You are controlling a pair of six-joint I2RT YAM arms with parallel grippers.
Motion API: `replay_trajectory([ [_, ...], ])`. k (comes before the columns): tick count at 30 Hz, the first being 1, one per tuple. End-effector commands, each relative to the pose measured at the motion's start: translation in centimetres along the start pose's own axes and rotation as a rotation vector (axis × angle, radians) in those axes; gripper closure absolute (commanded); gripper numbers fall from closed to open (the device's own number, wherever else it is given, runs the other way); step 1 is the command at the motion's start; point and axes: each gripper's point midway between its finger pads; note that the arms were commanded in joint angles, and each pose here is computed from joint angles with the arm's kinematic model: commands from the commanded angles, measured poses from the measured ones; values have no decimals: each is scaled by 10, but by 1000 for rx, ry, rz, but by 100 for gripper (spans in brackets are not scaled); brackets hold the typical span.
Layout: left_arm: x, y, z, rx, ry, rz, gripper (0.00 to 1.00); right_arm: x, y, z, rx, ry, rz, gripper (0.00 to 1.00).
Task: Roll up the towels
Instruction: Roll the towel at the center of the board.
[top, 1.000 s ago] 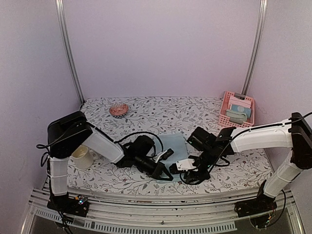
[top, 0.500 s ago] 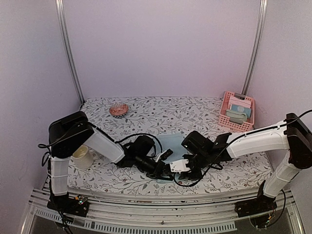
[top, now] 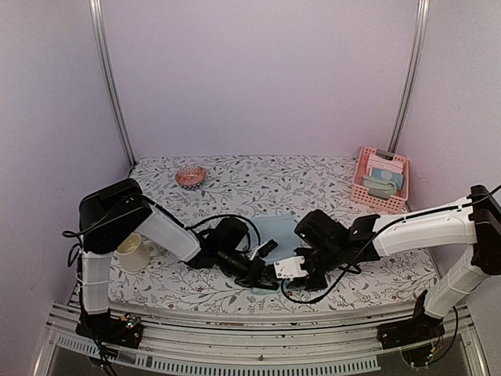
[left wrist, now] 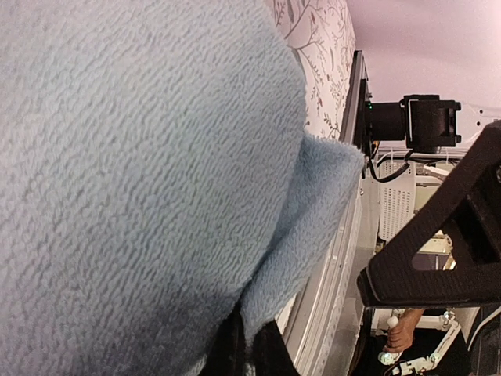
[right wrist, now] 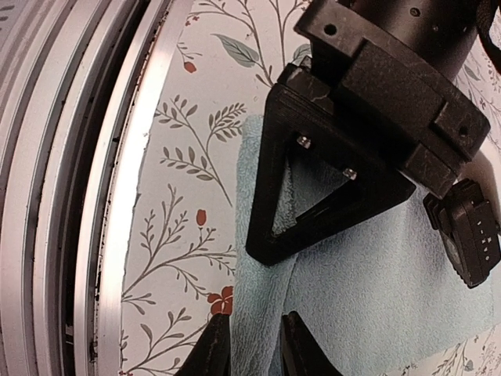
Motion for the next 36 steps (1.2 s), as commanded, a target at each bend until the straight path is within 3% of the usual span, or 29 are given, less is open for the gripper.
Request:
replay_trajectory([
  [1, -11, 44, 0, 111, 21, 111, 100, 2, 13, 0, 57, -12, 22, 75],
  [13, -13, 47, 2, 124, 26, 109, 100, -33, 7, -35, 14, 134, 17, 77],
  [23, -12, 49, 6, 123, 22, 114, 100, -53, 19, -42, 33, 191, 22, 71],
  [25, -10, 48, 9, 120, 17, 115, 100, -60, 26, -47, 57, 209, 21, 73],
  [28, -5, 39, 17, 106, -8, 84, 99, -70, 38, -54, 114, 227, 12, 86],
  [32, 8, 13, 43, 130, -120, -68, 80, -67, 48, -48, 218, 172, -41, 93],
  [36, 7, -3, 74, 234, -263, -247, 72, -46, 52, -29, 387, 41, -171, 96],
])
Point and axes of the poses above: each gripper's point midway between its finger pads, its own z axis back along the fingers, its own y axis along the line the jaws close on, x = y × z, and after that the axes turned 8 degrees about z, right-handed
